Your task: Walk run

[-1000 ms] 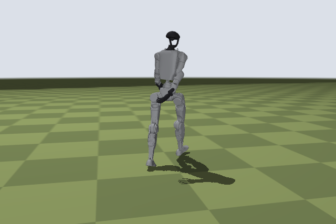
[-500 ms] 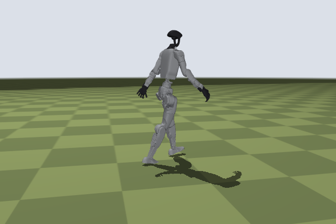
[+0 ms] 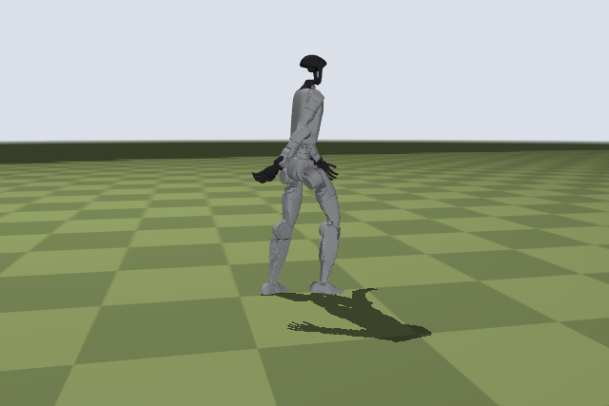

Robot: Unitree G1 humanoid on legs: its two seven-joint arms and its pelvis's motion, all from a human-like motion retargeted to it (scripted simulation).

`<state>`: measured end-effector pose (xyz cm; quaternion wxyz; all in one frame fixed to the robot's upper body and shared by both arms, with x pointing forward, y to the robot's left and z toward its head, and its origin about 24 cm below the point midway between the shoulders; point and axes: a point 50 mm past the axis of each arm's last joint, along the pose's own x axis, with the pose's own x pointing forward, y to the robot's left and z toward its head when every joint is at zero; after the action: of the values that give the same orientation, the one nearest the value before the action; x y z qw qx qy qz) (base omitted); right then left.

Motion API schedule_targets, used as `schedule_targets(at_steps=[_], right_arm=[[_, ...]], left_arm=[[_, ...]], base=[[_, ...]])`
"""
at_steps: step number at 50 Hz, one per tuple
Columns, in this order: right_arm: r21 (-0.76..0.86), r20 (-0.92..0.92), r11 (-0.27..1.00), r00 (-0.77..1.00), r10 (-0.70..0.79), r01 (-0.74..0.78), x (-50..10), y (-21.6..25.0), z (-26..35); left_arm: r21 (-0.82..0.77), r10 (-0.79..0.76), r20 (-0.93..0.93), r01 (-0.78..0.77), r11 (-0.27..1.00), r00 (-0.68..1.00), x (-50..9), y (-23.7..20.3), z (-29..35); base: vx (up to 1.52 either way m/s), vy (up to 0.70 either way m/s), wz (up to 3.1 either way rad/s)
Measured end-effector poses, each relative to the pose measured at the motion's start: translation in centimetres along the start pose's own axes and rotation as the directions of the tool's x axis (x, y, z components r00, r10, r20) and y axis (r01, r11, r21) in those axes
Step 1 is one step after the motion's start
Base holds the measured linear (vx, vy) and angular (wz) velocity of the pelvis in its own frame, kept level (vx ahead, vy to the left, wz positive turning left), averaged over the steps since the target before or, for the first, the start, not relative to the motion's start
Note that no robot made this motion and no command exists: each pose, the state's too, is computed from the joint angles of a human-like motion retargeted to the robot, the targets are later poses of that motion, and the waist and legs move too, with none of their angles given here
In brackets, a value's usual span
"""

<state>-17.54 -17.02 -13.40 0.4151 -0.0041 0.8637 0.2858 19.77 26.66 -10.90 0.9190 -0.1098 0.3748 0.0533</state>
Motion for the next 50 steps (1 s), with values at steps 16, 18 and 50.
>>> schedule_targets(at_steps=[16, 18, 50], right_arm=[[0.488, 0.383, 0.869, 0.915, -0.128, -0.083, -3.6, -3.6, 7.9], [0.422, 0.486, 0.905, 0.829, -0.276, 0.054, -7.7, -7.1, 12.7], [0.272, 0.222, 0.925, 0.918, -0.328, 0.265, -6.2, -6.9, 9.3]], left_arm=[[0.152, 0.193, -0.176, -0.167, 0.974, 0.965, -3.0, 2.4, -6.7], [0.182, 0.145, -0.4, -0.077, 0.98, 0.905, -6.0, 3.1, -11.8], [0.314, 0.233, -0.695, -0.003, 0.949, 0.68, -8.9, 1.3, -17.5]], base=[[1.05, -0.59, -0.77], [0.82, -0.69, -2.58], [1.13, 0.1, -1.62]])
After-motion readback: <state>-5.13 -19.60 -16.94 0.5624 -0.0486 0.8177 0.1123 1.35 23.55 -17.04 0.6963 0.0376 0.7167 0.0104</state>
